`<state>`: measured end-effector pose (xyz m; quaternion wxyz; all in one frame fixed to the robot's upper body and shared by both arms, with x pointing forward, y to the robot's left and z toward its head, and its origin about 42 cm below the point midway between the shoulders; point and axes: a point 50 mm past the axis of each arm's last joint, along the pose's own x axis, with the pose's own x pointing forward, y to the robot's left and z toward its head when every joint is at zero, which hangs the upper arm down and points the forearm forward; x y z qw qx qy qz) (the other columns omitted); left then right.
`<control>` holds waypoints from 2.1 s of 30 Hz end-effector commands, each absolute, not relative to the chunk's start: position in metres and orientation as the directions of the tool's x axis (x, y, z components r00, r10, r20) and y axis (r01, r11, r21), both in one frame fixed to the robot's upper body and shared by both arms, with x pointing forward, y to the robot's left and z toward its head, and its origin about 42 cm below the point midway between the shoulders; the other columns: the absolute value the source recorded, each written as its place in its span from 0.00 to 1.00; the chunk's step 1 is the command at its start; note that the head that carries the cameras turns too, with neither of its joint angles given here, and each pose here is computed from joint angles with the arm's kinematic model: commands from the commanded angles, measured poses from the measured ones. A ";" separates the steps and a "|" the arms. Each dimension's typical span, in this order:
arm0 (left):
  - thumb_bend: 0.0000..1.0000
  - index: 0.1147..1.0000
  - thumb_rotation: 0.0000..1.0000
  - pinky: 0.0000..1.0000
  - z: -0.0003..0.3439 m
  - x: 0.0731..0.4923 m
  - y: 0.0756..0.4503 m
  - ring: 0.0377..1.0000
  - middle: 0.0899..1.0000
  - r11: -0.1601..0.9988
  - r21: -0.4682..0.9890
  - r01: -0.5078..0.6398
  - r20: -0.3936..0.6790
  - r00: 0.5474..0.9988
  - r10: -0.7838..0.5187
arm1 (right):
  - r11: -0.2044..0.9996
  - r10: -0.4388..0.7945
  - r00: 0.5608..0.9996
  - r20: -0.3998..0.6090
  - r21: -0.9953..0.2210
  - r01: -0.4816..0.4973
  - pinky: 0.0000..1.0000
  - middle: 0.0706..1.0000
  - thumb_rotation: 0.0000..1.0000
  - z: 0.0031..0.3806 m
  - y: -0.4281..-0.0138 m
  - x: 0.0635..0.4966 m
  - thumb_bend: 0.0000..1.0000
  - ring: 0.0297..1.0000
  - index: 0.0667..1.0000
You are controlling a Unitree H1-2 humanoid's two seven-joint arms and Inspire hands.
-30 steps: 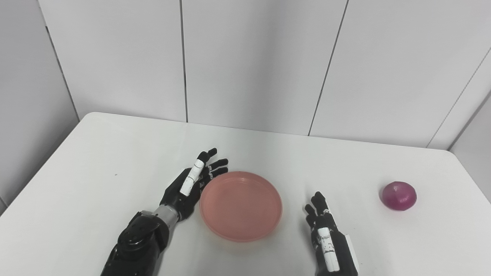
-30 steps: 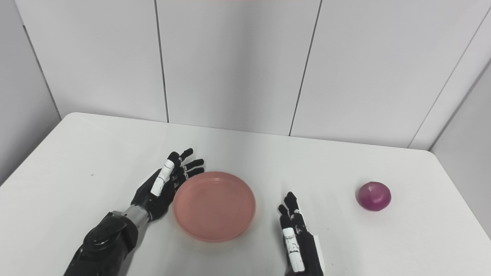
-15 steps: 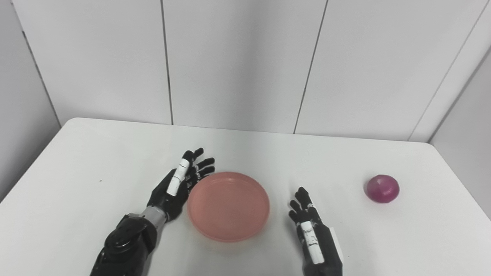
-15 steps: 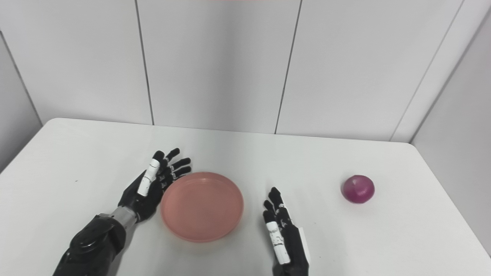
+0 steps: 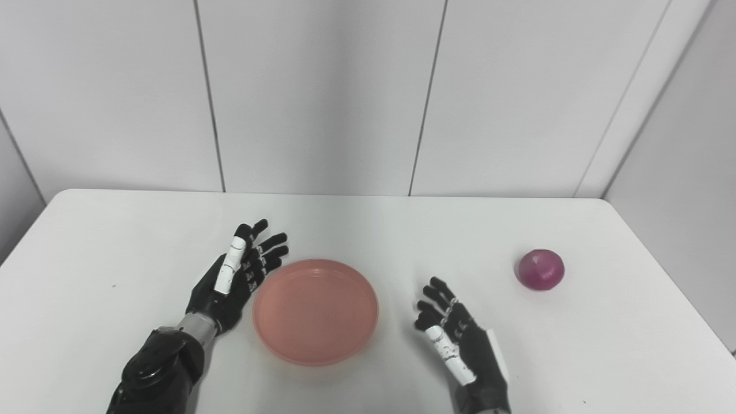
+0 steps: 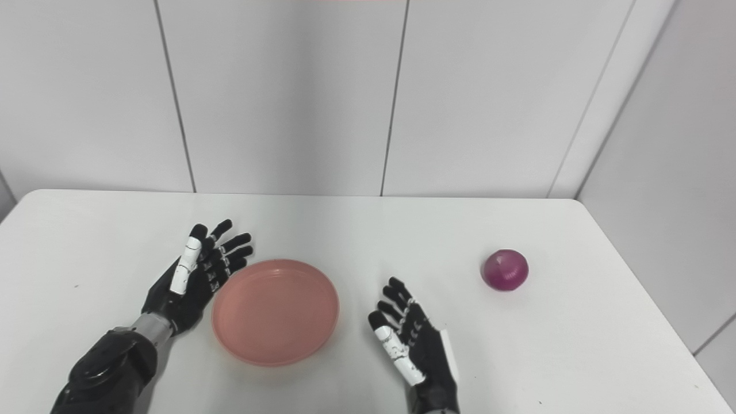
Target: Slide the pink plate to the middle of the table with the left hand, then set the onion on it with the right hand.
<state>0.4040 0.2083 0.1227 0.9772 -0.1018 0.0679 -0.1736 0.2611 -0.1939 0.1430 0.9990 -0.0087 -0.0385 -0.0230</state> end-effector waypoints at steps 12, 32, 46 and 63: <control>0.78 1.00 0.89 0.93 0.096 0.396 0.211 0.89 0.88 0.922 -0.253 0.293 -0.214 0.913 -0.349 | 0.974 -0.007 0.966 0.259 -0.215 0.065 0.57 0.77 0.45 0.247 -0.262 0.299 0.94 0.70 0.84; 0.76 1.00 0.88 0.94 0.096 0.396 0.215 0.89 0.87 0.919 -0.269 0.287 -0.219 0.911 -0.349 | 0.438 0.126 0.966 0.227 -0.886 0.151 0.58 0.76 0.33 0.329 -0.328 0.355 1.00 0.71 0.75; 0.75 1.00 0.89 0.95 0.096 0.397 0.217 0.89 0.87 0.919 -0.262 0.296 -0.216 0.910 -0.354 | 0.116 0.051 0.996 -0.079 -0.990 -0.085 0.62 0.81 0.11 0.352 -0.346 0.403 1.00 0.78 0.77; 0.75 1.00 0.89 0.97 0.095 0.395 0.220 0.90 0.88 0.917 -0.269 0.295 -0.212 0.910 -0.355 | 0.027 -0.093 0.942 -0.322 -0.947 -0.321 0.65 0.84 0.10 0.340 -0.362 0.452 1.00 0.81 0.78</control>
